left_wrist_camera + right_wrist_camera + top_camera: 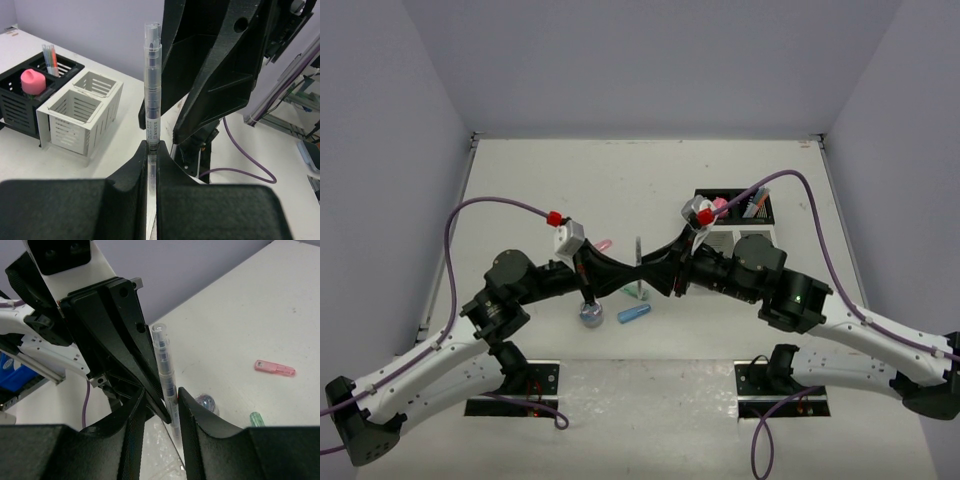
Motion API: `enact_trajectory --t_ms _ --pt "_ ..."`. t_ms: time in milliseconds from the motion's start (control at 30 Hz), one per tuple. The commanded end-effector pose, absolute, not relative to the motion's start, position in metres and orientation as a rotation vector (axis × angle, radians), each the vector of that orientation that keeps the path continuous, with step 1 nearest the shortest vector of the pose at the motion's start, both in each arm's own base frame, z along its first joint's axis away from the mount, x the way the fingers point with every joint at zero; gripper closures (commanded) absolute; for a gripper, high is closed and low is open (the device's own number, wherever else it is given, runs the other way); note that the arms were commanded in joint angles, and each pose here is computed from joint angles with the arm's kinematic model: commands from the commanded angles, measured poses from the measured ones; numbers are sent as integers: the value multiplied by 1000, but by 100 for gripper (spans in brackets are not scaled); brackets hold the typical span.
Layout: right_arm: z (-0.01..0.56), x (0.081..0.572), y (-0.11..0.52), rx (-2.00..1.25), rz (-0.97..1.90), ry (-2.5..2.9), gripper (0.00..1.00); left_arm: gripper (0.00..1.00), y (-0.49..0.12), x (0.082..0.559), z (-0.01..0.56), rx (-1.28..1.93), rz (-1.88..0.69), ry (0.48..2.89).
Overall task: Sort the stationery into containers
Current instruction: Close the pen cap on the pen.
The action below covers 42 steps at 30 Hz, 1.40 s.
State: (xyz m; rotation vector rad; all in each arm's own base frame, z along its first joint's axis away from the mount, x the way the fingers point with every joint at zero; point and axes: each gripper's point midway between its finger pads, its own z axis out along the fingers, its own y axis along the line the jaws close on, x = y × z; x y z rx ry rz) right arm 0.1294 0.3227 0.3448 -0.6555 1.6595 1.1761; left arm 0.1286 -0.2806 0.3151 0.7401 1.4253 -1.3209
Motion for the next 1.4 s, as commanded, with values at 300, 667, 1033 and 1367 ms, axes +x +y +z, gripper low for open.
enact_trajectory --t_ms 300,667,1033,1367 --pt "361 135 326 -602 1191 1604 100 65 -285 124 336 791 -1338 1336" --pt "372 133 330 -561 1264 1541 100 98 -294 127 338 786 -1374 1329" --pt "385 134 322 -585 1214 1529 22 100 -291 116 334 852 -1384 1304" --pt "418 152 305 -506 1104 1589 46 100 -295 111 320 900 -1413 1323"
